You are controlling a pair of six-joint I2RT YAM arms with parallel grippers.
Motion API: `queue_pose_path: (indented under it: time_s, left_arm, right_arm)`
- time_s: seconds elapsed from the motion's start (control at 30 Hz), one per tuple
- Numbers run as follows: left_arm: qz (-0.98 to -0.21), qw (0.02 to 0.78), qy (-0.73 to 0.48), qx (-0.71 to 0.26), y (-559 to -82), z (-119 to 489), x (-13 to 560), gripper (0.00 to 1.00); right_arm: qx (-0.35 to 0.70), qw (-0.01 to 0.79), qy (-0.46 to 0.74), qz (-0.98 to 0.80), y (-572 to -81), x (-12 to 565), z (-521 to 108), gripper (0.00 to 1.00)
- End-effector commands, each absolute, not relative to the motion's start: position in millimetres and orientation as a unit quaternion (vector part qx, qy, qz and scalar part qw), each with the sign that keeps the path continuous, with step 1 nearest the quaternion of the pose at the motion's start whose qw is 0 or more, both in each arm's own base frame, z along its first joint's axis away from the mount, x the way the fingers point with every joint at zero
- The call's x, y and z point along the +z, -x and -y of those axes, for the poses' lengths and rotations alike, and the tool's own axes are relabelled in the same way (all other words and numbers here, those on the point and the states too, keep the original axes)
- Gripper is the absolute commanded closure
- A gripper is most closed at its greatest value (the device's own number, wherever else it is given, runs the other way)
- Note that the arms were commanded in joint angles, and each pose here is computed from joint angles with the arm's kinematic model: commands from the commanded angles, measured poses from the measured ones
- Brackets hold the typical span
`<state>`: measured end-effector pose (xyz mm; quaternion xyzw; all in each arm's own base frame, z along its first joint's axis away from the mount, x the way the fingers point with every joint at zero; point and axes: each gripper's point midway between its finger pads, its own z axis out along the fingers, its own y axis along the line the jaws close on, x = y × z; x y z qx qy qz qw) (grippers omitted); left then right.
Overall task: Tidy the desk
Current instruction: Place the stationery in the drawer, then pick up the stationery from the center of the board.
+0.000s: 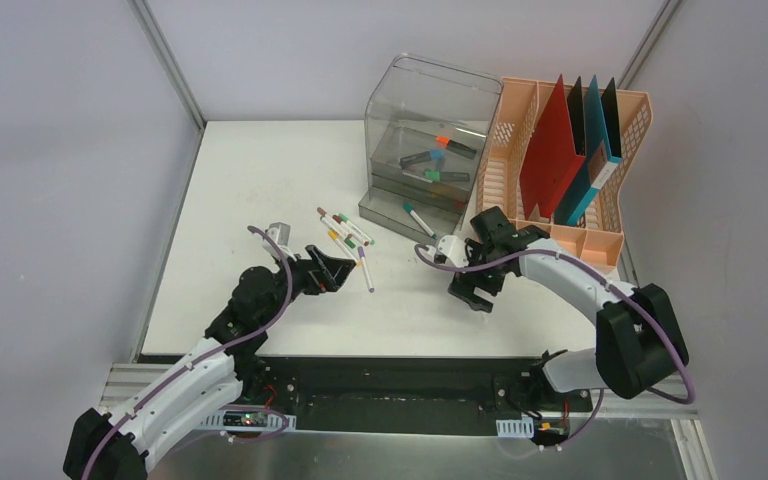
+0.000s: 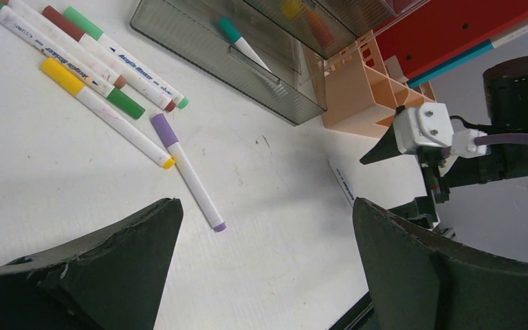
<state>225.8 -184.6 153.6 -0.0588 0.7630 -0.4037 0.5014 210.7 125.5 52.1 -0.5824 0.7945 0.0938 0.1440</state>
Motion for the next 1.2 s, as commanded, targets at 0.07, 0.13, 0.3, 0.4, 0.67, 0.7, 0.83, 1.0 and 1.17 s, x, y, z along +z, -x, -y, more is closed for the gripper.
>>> queue_pose_path:
  time_s: [0.07, 0.13, 0.3, 0.4, 0.67, 0.7, 0.83, 1.0, 1.17]
  left_arm:
    - [-0.762, 0.502, 0.078, -0.402, -224.2, 179.1, 147.6, 0.01]
    - [-0.763, 0.5, 0.079, -0.402, -223.9, 178.9, 146.7, 0.01]
    - [-0.765, 0.498, 0.078, -0.401, -223.0, 179.0, 144.7, 0.01]
    - [-0.766, 0.497, 0.079, -0.399, -222.6, 178.2, 143.5, 0.01]
    - [-0.766, 0.499, 0.078, -0.399, -220.4, 176.6, 144.5, 0.01]
    - [-0.765, 0.499, 0.078, -0.399, -220.2, 176.3, 144.6, 0.01]
    - [-0.766, 0.499, 0.078, -0.399, -219.6, 176.0, 144.5, 0.01]
    - [-0.767, 0.497, 0.078, -0.398, -219.0, 175.7, 142.1, 0.01]
    - [-0.769, 0.494, 0.08, -0.398, -217.9, 175.2, 137.8, 0.01]
  right_arm:
    - [0.05, 0.142, 0.57, -0.808, -227.1, 41.5, -125.0, 0.18]
    - [0.053, 0.136, 0.57, -0.809, -225.6, 38.3, -127.2, 0.21]
    - [0.056, 0.12, 0.569, -0.812, -223.0, 32.2, -130.2, 0.26]
    - [0.058, 0.114, 0.569, -0.812, -221.3, 30.3, -130.8, 0.29]
    - [0.072, 0.091, 0.573, -0.811, -213.6, 25.5, -133.6, 0.44]
    - [0.072, 0.089, 0.573, -0.811, -213.2, 25.2, -133.6, 0.47]
    - [0.071, 0.079, 0.573, -0.813, -212.0, 22.9, -133.2, 0.59]
    - [0.066, 0.077, 0.575, -0.812, -213.6, 23.7, -134.3, 0.73]
    - [0.056, 0.08, 0.573, -0.814, -218.2, 25.5, -133.4, 0.85]
